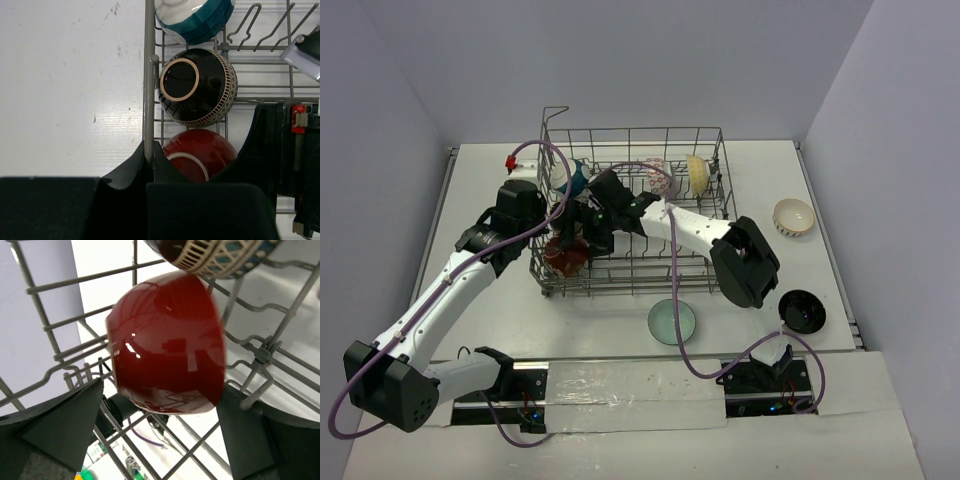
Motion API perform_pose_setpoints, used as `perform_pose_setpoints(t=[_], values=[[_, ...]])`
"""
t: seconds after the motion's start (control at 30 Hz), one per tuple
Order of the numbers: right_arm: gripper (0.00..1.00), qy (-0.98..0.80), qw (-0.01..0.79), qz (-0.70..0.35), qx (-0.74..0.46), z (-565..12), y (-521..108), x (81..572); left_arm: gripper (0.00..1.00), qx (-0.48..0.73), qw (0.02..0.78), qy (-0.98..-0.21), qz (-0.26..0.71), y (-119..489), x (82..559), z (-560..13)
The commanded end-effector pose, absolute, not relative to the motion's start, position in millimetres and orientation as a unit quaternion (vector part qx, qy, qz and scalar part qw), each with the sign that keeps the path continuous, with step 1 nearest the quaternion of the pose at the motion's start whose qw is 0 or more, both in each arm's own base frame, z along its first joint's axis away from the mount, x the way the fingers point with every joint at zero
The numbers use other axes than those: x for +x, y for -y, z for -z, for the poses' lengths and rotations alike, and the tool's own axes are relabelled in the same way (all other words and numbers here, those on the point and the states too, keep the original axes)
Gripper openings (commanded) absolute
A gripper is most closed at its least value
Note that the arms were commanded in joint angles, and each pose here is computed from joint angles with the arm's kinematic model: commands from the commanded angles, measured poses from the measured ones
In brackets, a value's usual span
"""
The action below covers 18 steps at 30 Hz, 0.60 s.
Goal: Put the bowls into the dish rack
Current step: Turn the bowl upside down over the dish rack.
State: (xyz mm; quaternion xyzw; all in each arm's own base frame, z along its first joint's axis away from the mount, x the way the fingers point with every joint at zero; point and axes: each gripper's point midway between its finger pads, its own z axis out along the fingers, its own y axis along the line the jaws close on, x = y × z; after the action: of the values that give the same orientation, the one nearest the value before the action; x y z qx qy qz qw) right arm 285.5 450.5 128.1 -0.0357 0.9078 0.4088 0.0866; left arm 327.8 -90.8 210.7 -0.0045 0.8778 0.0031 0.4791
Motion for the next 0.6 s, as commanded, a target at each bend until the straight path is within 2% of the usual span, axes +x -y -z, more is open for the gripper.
perform_pose_setpoints(t=[0.0, 0.57], values=[[1.00, -0.881, 0.127, -0.453, -0.053, -169, -470, 302, 0.00, 0.052, 0.456, -0.887, 0.046, 118, 310, -206], [1.00, -0.888, 0.123, -0.440, -0.057, -168, -457, 298, 0.00, 0.053, 0.453, -0.889, 0.046, 119, 310, -204]])
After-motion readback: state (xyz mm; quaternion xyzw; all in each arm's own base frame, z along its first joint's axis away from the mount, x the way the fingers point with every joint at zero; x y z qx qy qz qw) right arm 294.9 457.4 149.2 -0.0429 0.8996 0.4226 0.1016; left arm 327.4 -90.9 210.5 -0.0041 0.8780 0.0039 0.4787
